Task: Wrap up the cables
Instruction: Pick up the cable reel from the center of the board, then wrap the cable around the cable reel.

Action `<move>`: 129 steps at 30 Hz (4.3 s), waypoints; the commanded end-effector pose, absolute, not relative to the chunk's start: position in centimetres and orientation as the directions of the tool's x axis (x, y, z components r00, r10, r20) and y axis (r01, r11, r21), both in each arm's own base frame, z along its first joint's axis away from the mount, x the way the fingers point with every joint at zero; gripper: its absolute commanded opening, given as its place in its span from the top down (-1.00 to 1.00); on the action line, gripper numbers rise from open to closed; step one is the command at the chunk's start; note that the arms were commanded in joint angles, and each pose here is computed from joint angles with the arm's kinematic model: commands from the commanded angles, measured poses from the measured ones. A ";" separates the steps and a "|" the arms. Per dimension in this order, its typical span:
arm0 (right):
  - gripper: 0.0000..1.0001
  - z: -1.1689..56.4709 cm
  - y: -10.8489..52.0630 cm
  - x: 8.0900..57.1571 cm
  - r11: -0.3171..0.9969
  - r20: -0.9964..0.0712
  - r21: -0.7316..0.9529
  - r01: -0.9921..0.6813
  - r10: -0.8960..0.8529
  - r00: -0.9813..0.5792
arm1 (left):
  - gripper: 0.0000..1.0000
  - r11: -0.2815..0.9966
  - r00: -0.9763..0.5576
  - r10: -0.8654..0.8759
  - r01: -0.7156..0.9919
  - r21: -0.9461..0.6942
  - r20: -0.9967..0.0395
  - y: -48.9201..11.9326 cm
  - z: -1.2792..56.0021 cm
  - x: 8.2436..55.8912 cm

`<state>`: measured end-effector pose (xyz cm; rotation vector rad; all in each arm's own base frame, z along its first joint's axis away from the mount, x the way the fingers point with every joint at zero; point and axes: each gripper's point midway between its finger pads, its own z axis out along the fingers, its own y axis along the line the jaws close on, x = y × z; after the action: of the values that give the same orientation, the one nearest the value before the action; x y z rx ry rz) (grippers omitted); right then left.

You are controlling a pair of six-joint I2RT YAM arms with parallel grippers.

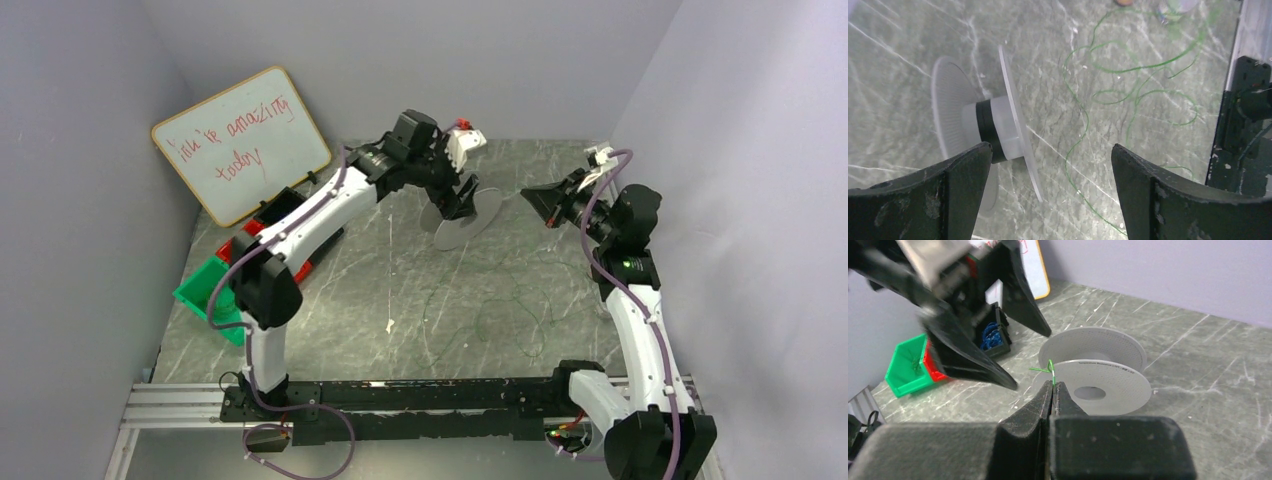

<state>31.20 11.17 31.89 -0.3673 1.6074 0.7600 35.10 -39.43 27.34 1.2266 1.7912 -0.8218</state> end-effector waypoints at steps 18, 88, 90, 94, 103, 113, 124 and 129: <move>1.00 33.7 11.0 30.5 0.695 -0.977 0.213 -0.687 0.142 -0.159 | 0.95 0.097 0.019 0.621 0.990 0.101 -0.784 -38.1 22.5 34.8; 1.00 27.9 21.8 20.0 0.125 -0.969 0.124 -0.984 -0.197 -0.147 | 0.95 -0.416 0.509 0.471 0.849 0.327 -0.721 -28.0 27.8 21.0; 1.00 27.9 21.7 20.1 0.134 -0.971 0.115 -0.984 -0.195 -0.140 | 0.95 -0.417 0.509 0.470 0.848 0.326 -0.721 -27.9 27.8 21.0; 1.00 27.8 21.8 19.7 0.107 -0.968 0.134 -0.985 -0.199 -0.154 | 0.95 -0.414 0.506 0.468 0.850 0.327 -0.724 -28.0 27.9 21.0; 1.00 27.4 22.3 19.0 0.055 -0.962 0.166 -0.985 -0.211 -0.174 | 0.95 -0.412 0.507 0.465 0.849 0.330 -0.726 -28.2 28.1 21.2; 1.00 27.4 22.8 18.2 0.002 -0.957 0.207 -0.978 -0.207 -0.203 | 0.95 -0.416 0.514 0.458 0.845 0.336 -0.725 -28.3 28.2 21.3; 1.00 27.3 23.1 17.7 -0.030 -0.956 0.221 -0.975 -0.207 -0.210 | 0.95 -0.418 0.513 0.452 0.845 0.335 -0.730 -28.5 28.2 21.3; 1.00 27.1 23.2 17.2 -0.054 -0.954 0.220 -0.974 -0.220 -0.203 | 0.95 -0.403 0.509 0.456 0.850 0.340 -0.730 -28.6 28.3 21.6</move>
<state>17.71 22.85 25.54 -1.2594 1.5852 1.3084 21.40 -27.04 25.39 2.1063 1.1930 -0.6883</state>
